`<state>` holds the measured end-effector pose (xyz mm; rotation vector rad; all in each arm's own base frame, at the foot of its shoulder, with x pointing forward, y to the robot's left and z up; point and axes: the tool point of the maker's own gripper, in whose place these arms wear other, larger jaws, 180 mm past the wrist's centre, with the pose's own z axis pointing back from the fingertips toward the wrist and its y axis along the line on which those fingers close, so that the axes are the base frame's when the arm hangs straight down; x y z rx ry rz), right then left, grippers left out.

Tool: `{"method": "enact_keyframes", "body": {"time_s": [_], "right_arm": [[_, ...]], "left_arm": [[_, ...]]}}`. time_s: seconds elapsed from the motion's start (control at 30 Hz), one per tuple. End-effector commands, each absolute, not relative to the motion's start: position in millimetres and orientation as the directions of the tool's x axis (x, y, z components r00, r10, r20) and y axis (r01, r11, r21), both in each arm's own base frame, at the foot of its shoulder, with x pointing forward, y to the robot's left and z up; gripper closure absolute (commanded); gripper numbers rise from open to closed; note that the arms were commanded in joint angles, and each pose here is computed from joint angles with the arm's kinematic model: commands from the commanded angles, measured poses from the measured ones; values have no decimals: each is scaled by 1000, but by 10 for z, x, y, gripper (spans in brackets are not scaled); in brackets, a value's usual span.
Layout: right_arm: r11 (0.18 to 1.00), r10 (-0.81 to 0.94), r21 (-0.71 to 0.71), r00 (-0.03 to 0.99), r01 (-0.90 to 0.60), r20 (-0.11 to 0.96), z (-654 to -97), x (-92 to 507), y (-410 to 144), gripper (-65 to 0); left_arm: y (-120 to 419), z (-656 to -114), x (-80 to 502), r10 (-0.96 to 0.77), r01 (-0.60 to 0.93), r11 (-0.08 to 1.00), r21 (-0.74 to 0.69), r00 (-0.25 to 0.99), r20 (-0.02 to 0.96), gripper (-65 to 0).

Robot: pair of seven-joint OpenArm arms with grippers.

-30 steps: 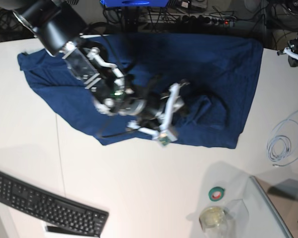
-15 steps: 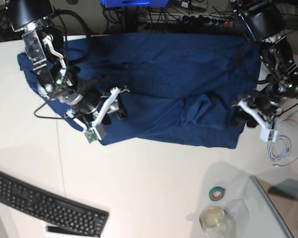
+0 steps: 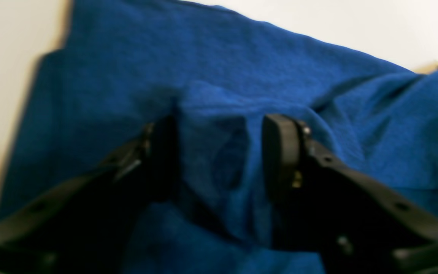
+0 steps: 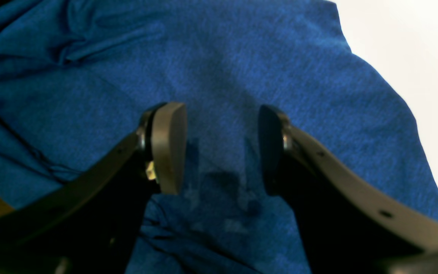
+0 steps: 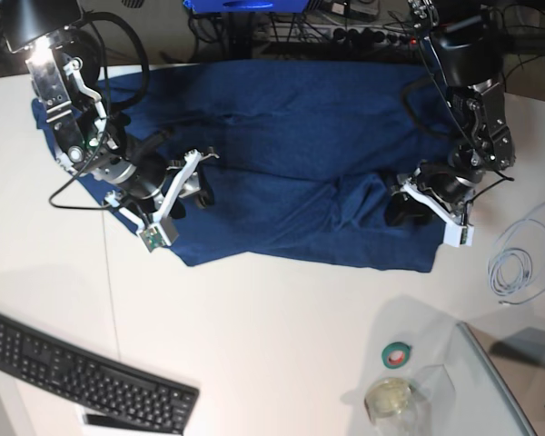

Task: Layout the t-shirt on the table in an organized manner, then fold the t-shirt properly
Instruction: 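Grasp the shirt's hem corners with both grippers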

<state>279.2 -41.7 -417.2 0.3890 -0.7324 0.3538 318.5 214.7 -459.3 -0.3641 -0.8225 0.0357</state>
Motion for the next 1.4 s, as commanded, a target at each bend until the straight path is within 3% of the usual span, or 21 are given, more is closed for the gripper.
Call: {"method": "enact_keyframes", "body": {"time_s": [0.0, 0.1, 0.2, 0.47, 0.77, 1.37], "right_arm": [[867, 160, 215, 660, -450, 734, -4056, 2881, -401, -279], [867, 163, 211, 658, -451, 735, -4054, 2892, -405, -279], [903, 107, 207, 664, -376, 740, -4037, 3011, -647, -279], [959, 10, 216, 782, -185, 624, -4604, 3110, -1211, -279], [964, -9, 218, 796, -154, 605, -4770, 3053, -1287, -279], [964, -9, 218, 801, -152, 599, -4795, 3040, -1291, -279]], "left_arm": [[2188, -4434, 3328, 172, 127, 938, -322, 638, 751, -281], [2183, -4439, 3342, 173, 127, 937, -325, 641, 747, -161], [2206, -4387, 3360, 161, 134, 941, -311, 632, 758, 0], [2432, -4055, 3380, 76, 96, 980, -175, 631, 772, 0], [2766, -3903, 3269, 42, 8, 998, -66, 692, 721, 0], [2989, -4122, 2900, 73, -69, 997, -32, 750, 658, 0]]}}
